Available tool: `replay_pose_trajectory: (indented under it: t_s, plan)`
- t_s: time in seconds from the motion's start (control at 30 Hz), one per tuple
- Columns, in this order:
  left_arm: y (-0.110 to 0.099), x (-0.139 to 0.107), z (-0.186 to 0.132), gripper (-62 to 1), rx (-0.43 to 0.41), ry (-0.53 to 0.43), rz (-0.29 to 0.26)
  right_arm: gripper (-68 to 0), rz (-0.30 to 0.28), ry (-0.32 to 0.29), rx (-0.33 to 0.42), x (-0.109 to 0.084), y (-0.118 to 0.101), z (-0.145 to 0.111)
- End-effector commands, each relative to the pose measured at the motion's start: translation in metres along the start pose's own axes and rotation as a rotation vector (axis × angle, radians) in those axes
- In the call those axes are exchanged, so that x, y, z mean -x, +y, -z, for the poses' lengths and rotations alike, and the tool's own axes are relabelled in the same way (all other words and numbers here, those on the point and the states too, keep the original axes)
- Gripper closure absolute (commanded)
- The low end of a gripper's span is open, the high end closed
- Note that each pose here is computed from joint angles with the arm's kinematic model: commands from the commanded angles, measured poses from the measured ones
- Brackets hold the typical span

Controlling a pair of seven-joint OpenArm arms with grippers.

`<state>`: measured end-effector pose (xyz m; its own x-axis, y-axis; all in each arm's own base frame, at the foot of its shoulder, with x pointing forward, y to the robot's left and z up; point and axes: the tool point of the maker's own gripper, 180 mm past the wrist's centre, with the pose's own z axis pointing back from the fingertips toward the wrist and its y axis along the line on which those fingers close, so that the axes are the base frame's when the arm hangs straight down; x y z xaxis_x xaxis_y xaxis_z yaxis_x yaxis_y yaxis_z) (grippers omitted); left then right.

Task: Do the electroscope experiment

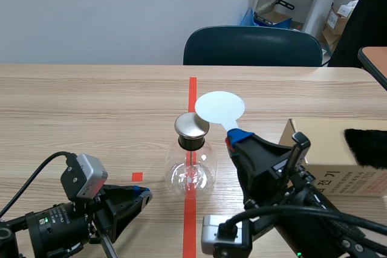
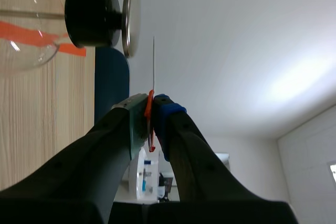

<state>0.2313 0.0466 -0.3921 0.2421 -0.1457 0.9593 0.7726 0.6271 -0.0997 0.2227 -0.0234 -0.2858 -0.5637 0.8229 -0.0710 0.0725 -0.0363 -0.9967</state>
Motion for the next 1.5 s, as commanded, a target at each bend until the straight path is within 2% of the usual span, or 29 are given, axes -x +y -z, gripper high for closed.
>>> replay_pose_trajectory:
  t_s: [0.0, 0.3, 0.43, 0.53, 0.63, 0.8, 1.23, 1.47]
  plan:
    - [-0.001, -0.012, 0.004, -4.0, 0.003, -0.040, -0.004, -0.4, -0.016, 0.039, 0.015, 0.012, -0.004, -0.001]
    - [0.002, -0.016, 0.005, -4.0, 0.000, -0.055, 0.002, -0.4, -0.015, 0.280, 0.017, 0.054, -0.004, -0.008]
    - [0.003, -0.017, 0.005, -4.0, -0.002, -0.060, 0.003, -0.4, -0.014, 0.366, 0.018, 0.069, -0.004, -0.012]
    - [0.004, -0.020, 0.006, -4.0, -0.003, -0.071, 0.006, -0.4, -0.014, 0.403, 0.018, 0.075, -0.005, -0.015]
    - [0.006, -0.027, 0.007, -4.0, -0.004, -0.101, 0.011, -0.4, -0.014, 0.406, 0.018, 0.076, -0.005, -0.015]
    - [0.013, -0.036, 0.010, -4.0, -0.030, -0.131, 0.037, -0.4, -0.014, 0.336, 0.017, 0.064, -0.004, -0.011]
    - [0.016, -0.039, 0.013, -4.0, -0.047, -0.139, 0.050, -0.4, -0.016, 0.017, 0.015, 0.008, -0.004, -0.001]
    - [0.016, -0.039, 0.013, -4.0, -0.047, -0.138, 0.050, -0.4, -0.017, -0.123, 0.014, -0.017, -0.003, -0.002]
